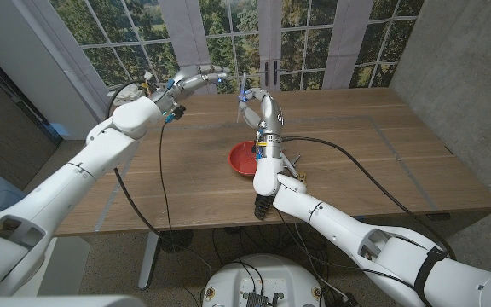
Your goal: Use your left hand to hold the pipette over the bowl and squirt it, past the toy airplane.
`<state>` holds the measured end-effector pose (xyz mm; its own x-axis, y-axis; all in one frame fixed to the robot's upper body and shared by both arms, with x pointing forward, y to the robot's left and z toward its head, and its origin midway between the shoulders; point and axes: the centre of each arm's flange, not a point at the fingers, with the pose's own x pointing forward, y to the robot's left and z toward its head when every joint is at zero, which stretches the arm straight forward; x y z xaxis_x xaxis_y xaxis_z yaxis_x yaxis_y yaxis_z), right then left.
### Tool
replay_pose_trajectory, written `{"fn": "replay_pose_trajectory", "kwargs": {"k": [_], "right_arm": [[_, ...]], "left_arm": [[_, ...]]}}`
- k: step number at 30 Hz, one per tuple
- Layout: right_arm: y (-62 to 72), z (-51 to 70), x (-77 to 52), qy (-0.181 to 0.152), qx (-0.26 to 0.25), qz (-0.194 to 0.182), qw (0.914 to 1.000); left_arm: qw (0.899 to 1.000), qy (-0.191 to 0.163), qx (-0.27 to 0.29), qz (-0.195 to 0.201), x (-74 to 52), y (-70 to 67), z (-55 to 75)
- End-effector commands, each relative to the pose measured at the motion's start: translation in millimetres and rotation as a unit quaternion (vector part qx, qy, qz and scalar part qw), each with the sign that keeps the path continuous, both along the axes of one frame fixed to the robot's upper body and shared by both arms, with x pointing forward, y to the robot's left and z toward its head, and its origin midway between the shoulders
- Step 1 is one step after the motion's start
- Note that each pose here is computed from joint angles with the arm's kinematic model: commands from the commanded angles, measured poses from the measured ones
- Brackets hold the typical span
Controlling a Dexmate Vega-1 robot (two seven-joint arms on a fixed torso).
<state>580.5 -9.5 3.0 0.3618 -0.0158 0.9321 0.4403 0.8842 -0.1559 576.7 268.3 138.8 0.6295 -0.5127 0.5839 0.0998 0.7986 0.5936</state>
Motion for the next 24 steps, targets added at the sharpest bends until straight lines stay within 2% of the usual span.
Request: {"fn": "replay_pose_trajectory", "kwargs": {"k": [1, 7, 14, 24], "right_arm": [[2.2, -1.0, -5.6, -0.017, -0.006, 0.008, 0.9998], [2.8, -2.5, -7.8, -0.02, -0.012, 0.011, 0.9997], [5.7, -3.7, -9.2, -0.025, -0.018, 0.012, 0.9995], [11.3, -3.5, -9.9, -0.03, -0.026, 0.011, 0.9992]], "left_arm": [[0.999, 0.036, -0.015, -0.037, 5.2, -10.6, -2.7], [0.997, 0.057, -0.017, -0.054, 9.6, -16.5, -3.3], [0.996, 0.061, -0.014, -0.062, 10.4, -21.1, -1.9], [0.994, 0.074, -0.019, -0.076, 14.6, -21.7, -1.2]]}}
